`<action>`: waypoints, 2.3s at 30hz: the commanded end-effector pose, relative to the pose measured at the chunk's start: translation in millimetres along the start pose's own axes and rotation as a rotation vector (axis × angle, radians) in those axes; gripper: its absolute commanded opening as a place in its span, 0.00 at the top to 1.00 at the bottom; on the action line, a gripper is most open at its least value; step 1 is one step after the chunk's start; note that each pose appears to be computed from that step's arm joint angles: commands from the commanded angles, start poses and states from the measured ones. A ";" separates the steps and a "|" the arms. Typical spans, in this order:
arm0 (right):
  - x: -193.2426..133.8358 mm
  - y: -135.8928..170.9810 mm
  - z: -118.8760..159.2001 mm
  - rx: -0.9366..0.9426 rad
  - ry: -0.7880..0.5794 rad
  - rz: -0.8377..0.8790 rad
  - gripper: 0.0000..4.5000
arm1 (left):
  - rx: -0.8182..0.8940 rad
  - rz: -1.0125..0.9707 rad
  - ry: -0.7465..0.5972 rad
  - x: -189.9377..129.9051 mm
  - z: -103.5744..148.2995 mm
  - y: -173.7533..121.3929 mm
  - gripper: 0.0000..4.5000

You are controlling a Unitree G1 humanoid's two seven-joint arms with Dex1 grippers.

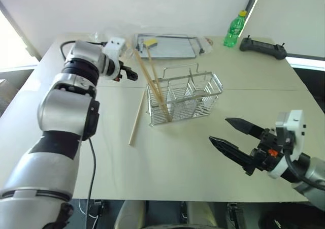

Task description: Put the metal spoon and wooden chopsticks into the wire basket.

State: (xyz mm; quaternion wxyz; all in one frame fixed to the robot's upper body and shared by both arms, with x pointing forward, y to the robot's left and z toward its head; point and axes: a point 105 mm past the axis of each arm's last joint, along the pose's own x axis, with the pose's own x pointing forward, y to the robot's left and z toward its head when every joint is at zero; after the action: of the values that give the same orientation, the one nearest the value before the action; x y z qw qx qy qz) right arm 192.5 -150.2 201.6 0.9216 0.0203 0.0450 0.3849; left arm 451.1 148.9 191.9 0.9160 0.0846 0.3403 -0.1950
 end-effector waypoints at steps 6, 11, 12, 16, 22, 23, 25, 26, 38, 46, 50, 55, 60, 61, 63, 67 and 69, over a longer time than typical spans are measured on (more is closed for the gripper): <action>2.4 1.5 18.8 -0.073 -0.044 0.020 0.00 | 0.089 -0.020 0.103 15.3 -15.3 -19.4 0.01; 3.2 1.4 26.0 -0.071 -0.049 0.032 0.00 | 0.112 -0.045 0.119 24.3 -19.6 -32.5 0.01; 3.1 1.7 26.3 -0.070 -0.048 0.033 0.00 | 0.113 -0.046 0.116 25.5 -19.6 -33.9 0.01; 2.3 2.0 26.9 -0.066 -0.041 0.031 0.00 | 0.105 -0.036 0.095 30.1 -19.2 -36.8 0.01; 0.7 2.9 28.0 -0.060 -0.043 0.018 0.00 | 0.085 -0.030 0.109 36.1 -26.6 -39.9 0.01; 0.6 2.7 28.1 -0.060 -0.044 0.015 0.00 | 0.084 -0.030 0.111 36.9 -27.5 -40.3 0.01; 0.4 2.4 28.6 -0.061 -0.046 0.010 0.00 | 0.081 -0.029 0.115 38.3 -29.4 -41.1 0.01; 0.3 2.3 28.9 -0.061 -0.047 0.008 0.00 | 0.080 -0.029 0.117 38.8 -30.2 -41.4 0.01; 1.5 1.3 34.4 -0.057 -0.069 -0.008 0.00 | 0.095 -0.038 0.166 44.4 -44.9 -42.3 0.33; 2.1 2.2 35.2 -0.051 -0.073 -0.009 0.00 | 0.078 -0.043 0.169 44.0 -45.7 -42.8 0.99; 2.3 2.9 35.2 -0.049 -0.074 -0.007 0.00 | 0.064 -0.041 0.175 43.8 -47.6 -41.4 0.99; 1.0 2.0 33.3 -0.044 -0.059 -0.005 0.00 | 0.022 -0.030 0.172 40.5 -47.4 -36.0 0.99; -3.4 -1.5 26.0 -0.038 -0.010 -0.005 0.00 | -0.123 0.039 0.041 22.1 -24.8 -6.9 0.99; -4.2 -1.6 25.3 -0.040 -0.005 -0.004 0.00 | -0.152 0.056 0.013 18.1 -20.7 -0.5 0.99; -5.9 -1.7 23.8 -0.036 0.004 -0.002 0.00 | -0.225 0.105 -0.053 6.3 -13.0 19.0 0.99; -9.0 -2.8 20.1 -0.028 0.024 -0.002 0.00 | -0.339 0.244 -0.151 -22.6 -14.5 71.0 0.99; -10.4 -4.0 19.6 -0.025 0.028 -0.003 0.00 | -0.375 0.296 -0.188 -36.0 -19.2 92.8 0.99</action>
State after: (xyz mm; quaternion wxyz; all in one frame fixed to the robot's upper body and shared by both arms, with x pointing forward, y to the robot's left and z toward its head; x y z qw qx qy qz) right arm 190.9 -158.0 214.6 0.9202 0.0159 0.0656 0.3855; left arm 449.6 236.5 180.6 0.9484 -0.0498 0.3127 -0.0144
